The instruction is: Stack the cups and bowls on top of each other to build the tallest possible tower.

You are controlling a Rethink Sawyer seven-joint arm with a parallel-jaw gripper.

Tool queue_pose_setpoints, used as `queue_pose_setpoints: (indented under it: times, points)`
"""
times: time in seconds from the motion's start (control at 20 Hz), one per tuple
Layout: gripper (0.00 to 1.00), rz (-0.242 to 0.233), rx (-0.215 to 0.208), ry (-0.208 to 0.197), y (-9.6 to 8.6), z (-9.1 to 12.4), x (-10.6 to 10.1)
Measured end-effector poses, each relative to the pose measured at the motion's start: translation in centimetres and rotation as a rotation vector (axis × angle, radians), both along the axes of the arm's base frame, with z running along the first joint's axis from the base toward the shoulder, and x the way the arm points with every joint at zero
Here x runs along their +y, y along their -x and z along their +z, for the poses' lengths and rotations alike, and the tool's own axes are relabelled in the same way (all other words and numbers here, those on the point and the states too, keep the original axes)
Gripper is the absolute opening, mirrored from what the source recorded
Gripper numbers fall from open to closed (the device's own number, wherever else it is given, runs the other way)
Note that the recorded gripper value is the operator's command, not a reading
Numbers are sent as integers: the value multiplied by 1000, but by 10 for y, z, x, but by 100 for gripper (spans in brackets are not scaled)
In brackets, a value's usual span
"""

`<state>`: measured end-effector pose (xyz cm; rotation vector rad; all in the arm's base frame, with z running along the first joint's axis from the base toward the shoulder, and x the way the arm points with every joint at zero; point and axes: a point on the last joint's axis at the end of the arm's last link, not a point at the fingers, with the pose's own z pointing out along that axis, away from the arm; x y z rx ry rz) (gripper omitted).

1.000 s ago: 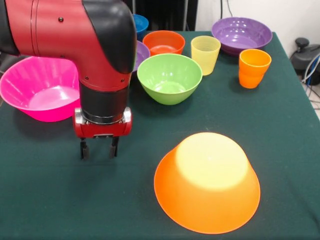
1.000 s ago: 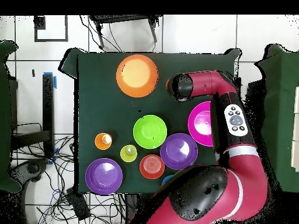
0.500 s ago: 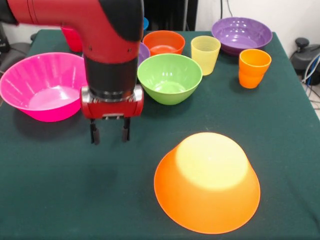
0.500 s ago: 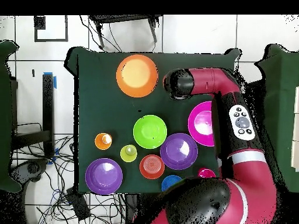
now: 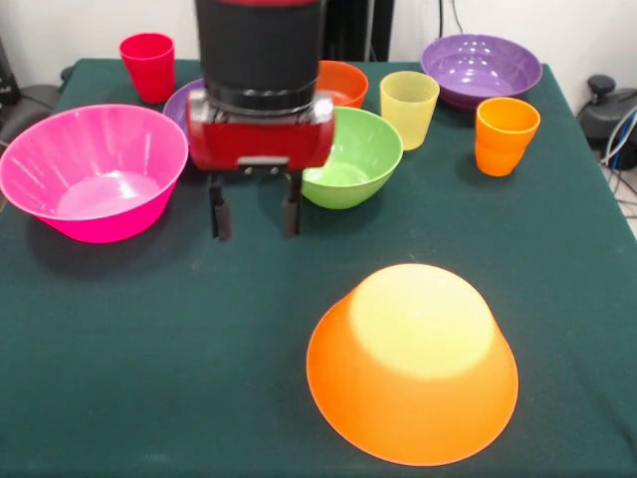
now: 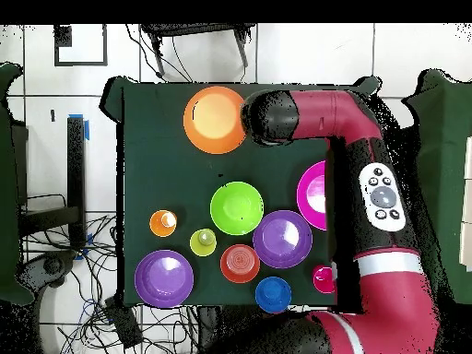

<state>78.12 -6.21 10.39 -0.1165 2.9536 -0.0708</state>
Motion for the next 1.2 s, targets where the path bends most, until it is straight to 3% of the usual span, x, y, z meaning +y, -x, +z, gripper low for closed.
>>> queue_pose_setpoints:
  times: [0.1,0.4,0.65,0.85,0.9,1.2]
  points:
    - [100,-17,-1,-2,0,7,9]
    - [100,-142,27,-22,19,19,57]
    - [100,-286,37,-45,46,15,110]
    - [100,-365,22,-61,62,6,145]
    - [100,-398,8,-69,71,0,164]
    - [100,-427,-36,-90,78,-15,196]
